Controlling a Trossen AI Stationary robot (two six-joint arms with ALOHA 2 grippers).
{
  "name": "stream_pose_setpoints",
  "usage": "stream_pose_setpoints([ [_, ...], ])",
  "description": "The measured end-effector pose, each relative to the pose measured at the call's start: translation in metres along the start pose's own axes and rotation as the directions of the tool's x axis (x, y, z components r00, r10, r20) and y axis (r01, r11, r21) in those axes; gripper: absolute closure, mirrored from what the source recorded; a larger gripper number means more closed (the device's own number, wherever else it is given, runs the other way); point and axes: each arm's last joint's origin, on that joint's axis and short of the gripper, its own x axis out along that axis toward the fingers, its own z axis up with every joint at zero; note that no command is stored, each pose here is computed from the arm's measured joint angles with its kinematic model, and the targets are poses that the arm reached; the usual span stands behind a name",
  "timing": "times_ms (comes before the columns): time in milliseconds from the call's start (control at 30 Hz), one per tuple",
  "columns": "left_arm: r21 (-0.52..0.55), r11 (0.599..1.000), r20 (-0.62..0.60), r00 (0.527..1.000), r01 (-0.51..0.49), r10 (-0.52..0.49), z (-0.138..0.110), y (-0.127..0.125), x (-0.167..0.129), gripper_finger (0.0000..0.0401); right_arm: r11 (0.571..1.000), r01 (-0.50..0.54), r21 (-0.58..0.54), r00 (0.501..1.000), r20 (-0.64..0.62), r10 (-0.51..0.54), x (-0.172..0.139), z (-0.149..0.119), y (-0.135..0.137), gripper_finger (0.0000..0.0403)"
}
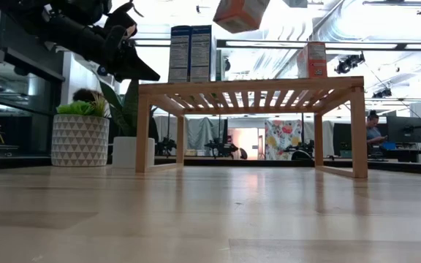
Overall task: Stack cereal on shelf
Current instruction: Put the orange cereal box on the shelf aligned with the other orange cereal box
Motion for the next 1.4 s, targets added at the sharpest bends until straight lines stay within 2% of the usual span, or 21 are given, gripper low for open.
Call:
stream_pose_setpoints([
  [133,-0.013,1.0,-0.008,1.0,0.001,-0.001,-0.001,0.0,0.0,0.0401,1.0,-0.005,0.002,0.998,0.06,0.005,-0.013,0.016,-0.019,0.0238],
  [267,-0.012,1.0,-0.009,1.0,0.004,-0.004,-0.001,-0.001,0.0,0.0401,1.0,-0.007,-0.009,0.994,0.11,0.008,-0.028,0.02,-0.033,0.0238],
  [500,-0.011,1.0,-0.009,1.0,0.015,-0.015,-0.001,-0.002,0.0,0.0401,1.0,-0.01,-0.012,0.999,0.032,0.011,-0.037,0.003,-0.063,0.0238],
  [600,-0.014,1.0,-0.009,1.0,0.016,-0.016,-0.001,-0.002,0.0,0.0401,0.999,0.006,0.052,1.0,-0.017,-0.005,-0.039,-0.012,-0.085,0.0238],
  [667,-0.013,1.0,-0.011,1.0,0.016,-0.016,-0.001,-0.002,0.0,0.0401,0.99,0.007,0.138,0.999,-0.044,-0.001,-0.042,-0.021,-0.104,0.0238],
  [800,-0.012,1.0,-0.008,1.0,0.016,-0.016,-0.001,-0.002,0.0,0.0401,0.951,0.008,0.311,0.996,-0.086,0.02,-0.05,-0.039,-0.137,0.0238],
  [967,0.003,1.0,0.008,1.0,0.015,-0.015,0.001,-0.002,0.0,0.0401,0.902,0.015,0.432,0.999,-0.043,0.004,-0.052,-0.05,-0.169,0.0238],
  [1133,0.017,1.0,0.041,0.999,0.013,-0.014,0.004,-0.002,0.0,0.0401,0.882,0.049,0.469,0.999,-0.025,-0.043,-0.046,-0.049,-0.187,0.0238],
  [1400,0.063,0.998,0.053,0.999,0.009,-0.013,0.005,-0.002,0.0,0.0401,0.896,0.131,0.425,0.99,-0.019,-0.136,-0.035,-0.026,-0.196,0.0238],
])
